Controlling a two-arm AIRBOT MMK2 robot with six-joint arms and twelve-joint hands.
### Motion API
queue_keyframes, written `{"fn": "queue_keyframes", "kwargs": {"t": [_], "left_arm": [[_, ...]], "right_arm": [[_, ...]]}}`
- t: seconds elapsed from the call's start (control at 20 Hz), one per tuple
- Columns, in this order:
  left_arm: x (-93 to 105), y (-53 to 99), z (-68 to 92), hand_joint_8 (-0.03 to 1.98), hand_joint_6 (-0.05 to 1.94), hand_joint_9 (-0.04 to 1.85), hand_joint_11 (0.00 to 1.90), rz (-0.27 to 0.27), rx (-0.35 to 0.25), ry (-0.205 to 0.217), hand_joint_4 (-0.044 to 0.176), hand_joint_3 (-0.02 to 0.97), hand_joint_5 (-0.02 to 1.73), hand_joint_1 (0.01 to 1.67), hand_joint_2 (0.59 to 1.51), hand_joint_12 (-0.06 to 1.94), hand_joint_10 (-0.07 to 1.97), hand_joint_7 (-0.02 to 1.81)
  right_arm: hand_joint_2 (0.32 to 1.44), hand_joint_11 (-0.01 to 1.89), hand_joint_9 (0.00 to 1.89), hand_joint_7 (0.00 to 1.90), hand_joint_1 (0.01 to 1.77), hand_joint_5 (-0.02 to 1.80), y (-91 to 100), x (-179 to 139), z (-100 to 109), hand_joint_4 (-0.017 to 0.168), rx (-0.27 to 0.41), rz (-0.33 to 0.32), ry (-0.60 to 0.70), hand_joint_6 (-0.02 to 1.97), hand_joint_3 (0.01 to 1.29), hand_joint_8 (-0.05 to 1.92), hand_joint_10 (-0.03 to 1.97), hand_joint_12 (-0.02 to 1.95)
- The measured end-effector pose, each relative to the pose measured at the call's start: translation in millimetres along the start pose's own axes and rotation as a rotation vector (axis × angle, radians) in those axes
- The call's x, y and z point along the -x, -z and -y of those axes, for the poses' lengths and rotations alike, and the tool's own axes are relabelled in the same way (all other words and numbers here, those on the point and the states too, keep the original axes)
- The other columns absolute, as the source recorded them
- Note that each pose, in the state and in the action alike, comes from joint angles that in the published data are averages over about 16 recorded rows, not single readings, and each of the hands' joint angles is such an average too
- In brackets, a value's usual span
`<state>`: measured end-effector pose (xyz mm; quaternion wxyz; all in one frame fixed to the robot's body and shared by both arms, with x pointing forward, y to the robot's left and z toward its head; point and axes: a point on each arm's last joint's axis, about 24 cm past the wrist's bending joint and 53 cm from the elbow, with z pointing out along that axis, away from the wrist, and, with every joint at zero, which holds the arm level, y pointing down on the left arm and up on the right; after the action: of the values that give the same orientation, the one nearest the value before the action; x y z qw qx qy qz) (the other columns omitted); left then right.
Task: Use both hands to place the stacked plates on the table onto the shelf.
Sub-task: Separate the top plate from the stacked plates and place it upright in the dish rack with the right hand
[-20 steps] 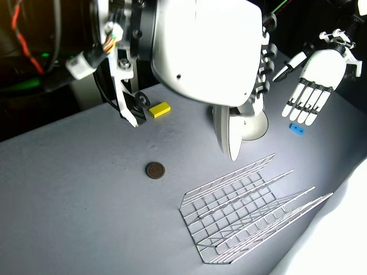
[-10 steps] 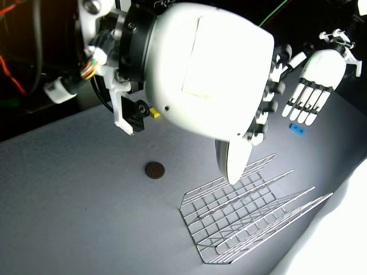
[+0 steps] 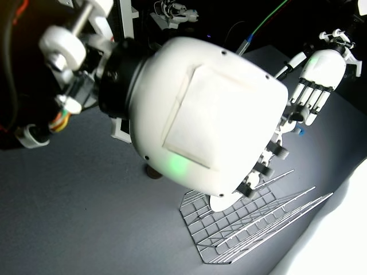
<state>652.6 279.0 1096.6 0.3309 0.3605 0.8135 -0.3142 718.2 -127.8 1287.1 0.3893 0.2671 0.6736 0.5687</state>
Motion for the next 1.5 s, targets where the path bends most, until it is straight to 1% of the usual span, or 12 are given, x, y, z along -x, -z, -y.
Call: {"fn": "queue_keyframes", "kwargs": {"t": [0.35, 0.8, 1.1, 1.3, 1.5], "left_arm": [[0.1, -0.6, -0.3, -0.01, 0.01, 0.02, 0.01, 0.0, 0.0, -0.001, -0.001, 0.014, 0.02, 0.02, 1.175, -0.02, 0.02, 0.02], [0.1, -0.9, -0.4, -0.01, 0.01, 0.02, 0.01, 0.0, 0.0, -0.001, -0.001, 0.014, 0.02, 0.02, 1.176, -0.02, 0.02, 0.02], [0.0, -2.0, -0.1, -0.01, 0.01, 0.02, 0.02, -0.001, -0.002, -0.001, -0.001, 0.014, 0.02, 0.02, 1.176, -0.02, 0.02, 0.02], [-2.2, -3.3, -0.1, -0.01, 0.01, 0.02, 0.02, -0.009, -0.002, -0.002, -0.002, 0.014, 0.02, 0.02, 1.177, -0.02, 0.02, 0.02], [-8.8, -6.5, 0.0, -0.01, 0.01, 0.02, 0.02, -0.028, -0.004, 0.001, -0.002, 0.014, 0.02, 0.02, 1.178, -0.02, 0.02, 0.02]], "right_arm": [[0.98, 1.0, 1.1, 1.14, 1.37, 0.97, -9.3, 9.8, 12.4, -0.008, -0.03, 0.028, -0.037, 0.77, 0.01, 0.65, 0.97, 1.08], [0.98, 1.01, 1.11, 1.13, 1.38, 0.96, -27.7, 12.2, 25.8, -0.008, -0.054, 0.031, -0.067, 0.78, 0.01, 0.64, 0.93, 1.07], [0.98, 1.01, 1.11, 1.16, 1.38, 0.98, -39.6, 14.1, 38.5, -0.008, -0.076, 0.033, -0.091, 0.75, 0.01, 0.59, 0.91, 1.05], [0.98, 1.01, 1.11, 1.17, 1.38, 0.99, -46.4, 15.2, 47.6, -0.008, -0.091, 0.035, -0.104, 0.72, 0.01, 0.58, 0.92, 1.05], [0.98, 1.01, 1.11, 1.16, 1.38, 1.0, -52.4, 16.6, 58.3, -0.009, -0.109, 0.037, -0.105, 0.71, 0.01, 0.59, 0.92, 1.03]]}}
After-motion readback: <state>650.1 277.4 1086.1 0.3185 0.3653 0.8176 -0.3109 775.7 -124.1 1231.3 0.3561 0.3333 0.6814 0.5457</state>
